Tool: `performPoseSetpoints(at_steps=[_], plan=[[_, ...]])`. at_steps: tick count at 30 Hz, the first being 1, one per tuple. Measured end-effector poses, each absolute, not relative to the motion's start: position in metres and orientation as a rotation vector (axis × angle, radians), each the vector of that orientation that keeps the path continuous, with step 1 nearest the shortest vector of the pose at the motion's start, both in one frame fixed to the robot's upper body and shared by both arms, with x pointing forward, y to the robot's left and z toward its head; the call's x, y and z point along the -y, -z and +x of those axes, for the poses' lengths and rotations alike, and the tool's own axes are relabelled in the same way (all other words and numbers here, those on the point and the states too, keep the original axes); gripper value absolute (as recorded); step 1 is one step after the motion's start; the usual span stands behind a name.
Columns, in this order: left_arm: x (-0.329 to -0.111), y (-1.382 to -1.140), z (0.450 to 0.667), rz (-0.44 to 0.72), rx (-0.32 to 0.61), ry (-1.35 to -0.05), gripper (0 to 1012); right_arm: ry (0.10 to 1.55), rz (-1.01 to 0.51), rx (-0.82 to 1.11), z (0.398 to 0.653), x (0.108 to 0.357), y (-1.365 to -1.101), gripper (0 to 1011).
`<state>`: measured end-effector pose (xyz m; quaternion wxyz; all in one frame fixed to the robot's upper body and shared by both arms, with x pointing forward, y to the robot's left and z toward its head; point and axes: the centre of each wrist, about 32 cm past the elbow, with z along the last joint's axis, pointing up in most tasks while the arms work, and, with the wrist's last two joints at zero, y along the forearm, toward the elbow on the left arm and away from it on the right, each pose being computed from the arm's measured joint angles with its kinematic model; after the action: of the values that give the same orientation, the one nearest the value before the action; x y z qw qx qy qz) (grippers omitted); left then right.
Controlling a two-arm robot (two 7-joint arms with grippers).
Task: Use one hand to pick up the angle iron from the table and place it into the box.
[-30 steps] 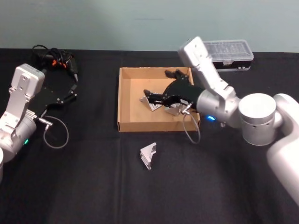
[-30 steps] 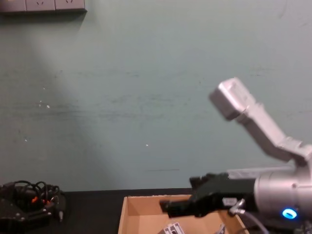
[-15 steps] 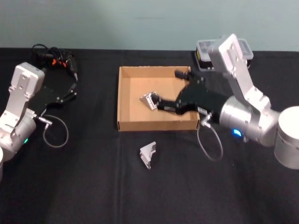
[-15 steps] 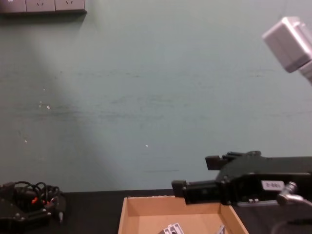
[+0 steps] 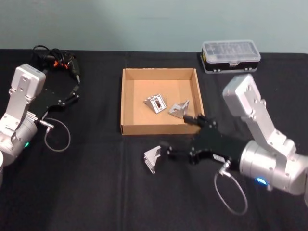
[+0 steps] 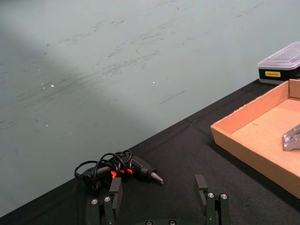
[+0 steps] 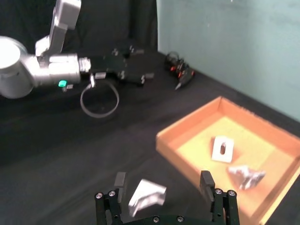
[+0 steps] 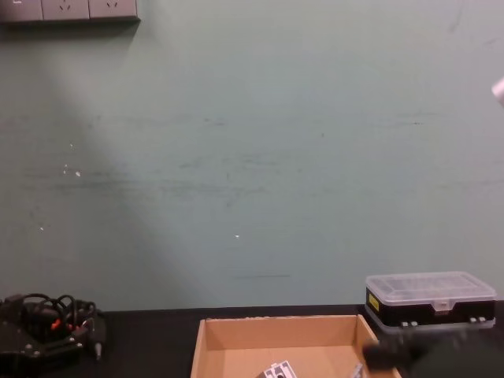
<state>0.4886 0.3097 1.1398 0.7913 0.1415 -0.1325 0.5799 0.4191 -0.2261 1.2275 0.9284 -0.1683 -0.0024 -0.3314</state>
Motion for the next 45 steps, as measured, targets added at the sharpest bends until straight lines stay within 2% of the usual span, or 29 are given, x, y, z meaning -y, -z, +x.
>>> performPoseSetpoints(at_steps=[8,19,27,45], plan=[[-0.310,-1.140,0.489,0.305,0.285,-1.248,1000,0.653,-0.405,-0.028,0.402,0.224,-1.212,1000],[-0.310,-1.140,0.489,0.305,0.285,-1.248,1000,0.629,-0.457,-0.038,0.399,0.217,-1.195,1000],[-0.310,-1.140,0.489,0.304,0.285,-1.248,1000,0.609,-0.475,-0.049,0.402,0.207,-1.181,1000],[-0.310,-1.140,0.489,0.304,0.285,-1.248,1000,0.586,-0.455,-0.079,0.418,0.189,-1.170,1000]])
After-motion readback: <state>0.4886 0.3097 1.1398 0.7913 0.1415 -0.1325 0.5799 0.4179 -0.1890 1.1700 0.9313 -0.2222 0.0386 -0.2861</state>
